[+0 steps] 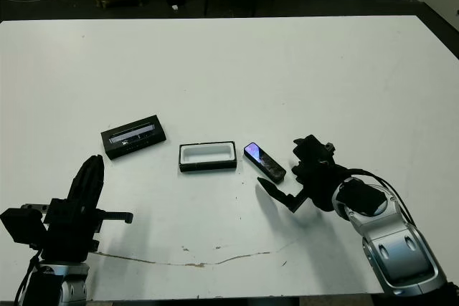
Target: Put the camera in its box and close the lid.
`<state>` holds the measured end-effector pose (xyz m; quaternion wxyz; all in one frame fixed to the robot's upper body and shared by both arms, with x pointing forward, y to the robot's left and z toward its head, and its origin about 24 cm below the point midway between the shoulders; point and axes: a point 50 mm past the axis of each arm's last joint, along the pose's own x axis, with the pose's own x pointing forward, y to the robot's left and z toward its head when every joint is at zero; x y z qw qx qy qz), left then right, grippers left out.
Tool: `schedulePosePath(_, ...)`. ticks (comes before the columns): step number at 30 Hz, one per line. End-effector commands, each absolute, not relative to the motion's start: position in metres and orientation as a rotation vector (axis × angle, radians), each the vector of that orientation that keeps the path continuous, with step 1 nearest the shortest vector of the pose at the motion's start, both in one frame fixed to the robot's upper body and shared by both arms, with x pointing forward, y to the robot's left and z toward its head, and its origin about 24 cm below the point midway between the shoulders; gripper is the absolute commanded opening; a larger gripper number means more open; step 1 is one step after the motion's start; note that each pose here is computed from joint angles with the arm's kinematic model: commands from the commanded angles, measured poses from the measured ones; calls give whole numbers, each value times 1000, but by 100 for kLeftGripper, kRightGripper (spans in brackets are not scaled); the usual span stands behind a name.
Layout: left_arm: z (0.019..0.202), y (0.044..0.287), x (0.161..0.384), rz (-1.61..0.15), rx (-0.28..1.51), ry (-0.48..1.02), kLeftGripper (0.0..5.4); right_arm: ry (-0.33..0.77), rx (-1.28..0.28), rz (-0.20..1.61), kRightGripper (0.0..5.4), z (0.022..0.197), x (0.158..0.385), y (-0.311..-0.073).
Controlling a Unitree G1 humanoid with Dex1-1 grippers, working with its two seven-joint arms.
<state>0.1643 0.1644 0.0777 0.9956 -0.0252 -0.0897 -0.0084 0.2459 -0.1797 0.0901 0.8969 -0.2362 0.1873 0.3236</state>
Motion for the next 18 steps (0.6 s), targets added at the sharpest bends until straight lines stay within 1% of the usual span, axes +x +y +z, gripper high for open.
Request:
schedulePosePath(1,65,169,152,-3,-29,-94,0,430,-505,679,539,82,245,-183)
schedulePosePath(12,65,169,152,-2,-25,-97,0,449,-568,739,539,70,241,-180)
schedulePosePath(17,65,169,151,-4,-28,-97,0,483,-580,708,539,64,239,-180)
schedulePosePath(18,65,169,151,-4,-25,-98,0,485,-572,700,530,64,238,-179)
